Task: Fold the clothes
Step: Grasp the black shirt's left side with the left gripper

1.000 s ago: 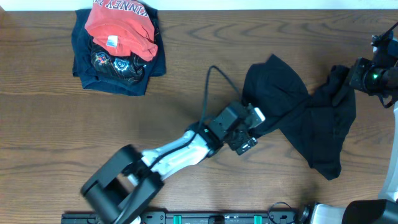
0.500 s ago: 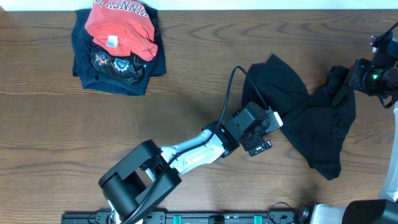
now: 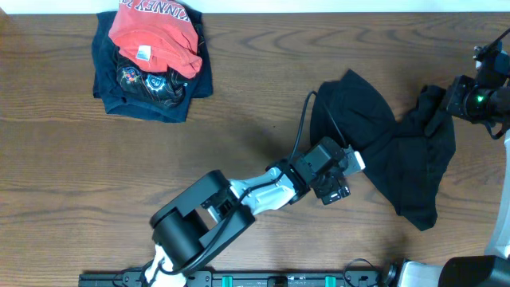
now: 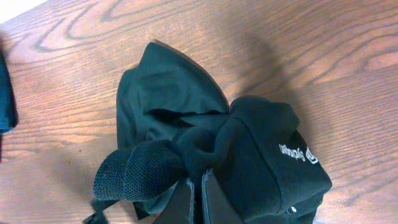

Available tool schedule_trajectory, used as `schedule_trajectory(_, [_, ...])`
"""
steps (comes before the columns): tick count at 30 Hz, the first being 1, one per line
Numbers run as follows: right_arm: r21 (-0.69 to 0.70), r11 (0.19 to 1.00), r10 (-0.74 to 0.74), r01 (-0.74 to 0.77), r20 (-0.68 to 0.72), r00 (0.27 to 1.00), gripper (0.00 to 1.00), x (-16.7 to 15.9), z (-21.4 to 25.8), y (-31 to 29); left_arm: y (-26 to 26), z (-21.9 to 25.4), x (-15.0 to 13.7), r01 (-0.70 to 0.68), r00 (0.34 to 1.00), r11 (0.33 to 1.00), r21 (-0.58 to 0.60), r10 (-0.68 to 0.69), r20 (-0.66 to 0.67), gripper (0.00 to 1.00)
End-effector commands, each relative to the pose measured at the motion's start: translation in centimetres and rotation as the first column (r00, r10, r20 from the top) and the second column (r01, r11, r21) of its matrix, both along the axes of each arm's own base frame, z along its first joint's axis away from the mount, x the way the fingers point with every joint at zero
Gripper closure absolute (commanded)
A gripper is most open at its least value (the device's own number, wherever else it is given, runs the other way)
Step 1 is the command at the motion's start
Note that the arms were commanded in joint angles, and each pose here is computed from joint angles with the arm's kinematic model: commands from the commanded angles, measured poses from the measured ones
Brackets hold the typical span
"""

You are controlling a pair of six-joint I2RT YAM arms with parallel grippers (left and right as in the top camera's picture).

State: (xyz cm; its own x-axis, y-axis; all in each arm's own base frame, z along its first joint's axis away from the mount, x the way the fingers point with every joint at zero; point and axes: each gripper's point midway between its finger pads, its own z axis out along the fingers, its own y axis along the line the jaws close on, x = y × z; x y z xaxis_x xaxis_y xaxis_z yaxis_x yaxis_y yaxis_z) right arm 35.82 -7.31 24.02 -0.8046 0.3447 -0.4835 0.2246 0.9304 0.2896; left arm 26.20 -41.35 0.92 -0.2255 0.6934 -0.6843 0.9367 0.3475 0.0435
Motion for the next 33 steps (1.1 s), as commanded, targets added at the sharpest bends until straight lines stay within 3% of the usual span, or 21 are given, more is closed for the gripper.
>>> schedule_trajectory(1, [0.008, 1.000, 0.015, -0.015, 0.021, 1.000, 0.99, 0.0, 0.6, 0.2, -0.2, -0.7, 0.7, -0.010, 1.000, 1.000, 0.015, 0.009, 0.021, 0.12])
schedule_trajectory(11, [0.007, 1.000, 0.015, -0.015, 0.020, 1.000, 0.99, 0.0, 0.6, 0.1, 1.4, -0.9, 3.2, -0.131, 0.984, 0.988, 0.080, 0.120, 0.128, 0.51])
schedule_trajectory(13, [0.006, 1.000, 0.015, -0.015, 0.021, 1.000, 0.99, 0.0, 0.6, 0.1, 1.8, -0.7, 3.6, -0.154, 0.979, 0.984, 0.092, 0.140, 0.149, 0.62])
schedule_trajectory(16, [0.005, 1.000, 0.016, -0.016, 0.023, 1.000, 0.99, 0.0, 0.6, 0.1, 2.2, 0.4, 3.9, -0.175, 0.973, 0.980, 0.095, 0.157, 0.170, 0.88])
schedule_trajectory(17, [0.001, 1.000, 0.022, -0.022, 0.025, 0.999, 0.99, 0.0, 0.6, 0.1, 2.3, 1.0, 4.0, -0.181, 0.971, 0.979, 0.093, 0.163, 0.177, 0.92])
schedule_trajectory(25, [-0.018, 0.999, 0.049, -0.048, 0.052, 0.997, 0.99, -0.2, 1.4, 0.4, 6.4, 10.8, 6.2, -0.348, 0.890, 0.937, 0.036, 0.319, 0.326, 0.94])
schedule_trajectory(33, [-0.049, 0.995, 0.090, -0.083, 0.176, 0.980, 0.99, -2.8, 6.0, 2.0, 15.5, 27.1, 5.6, -0.501, 0.740, 0.845, -0.188, 0.531, 0.413, 0.94])
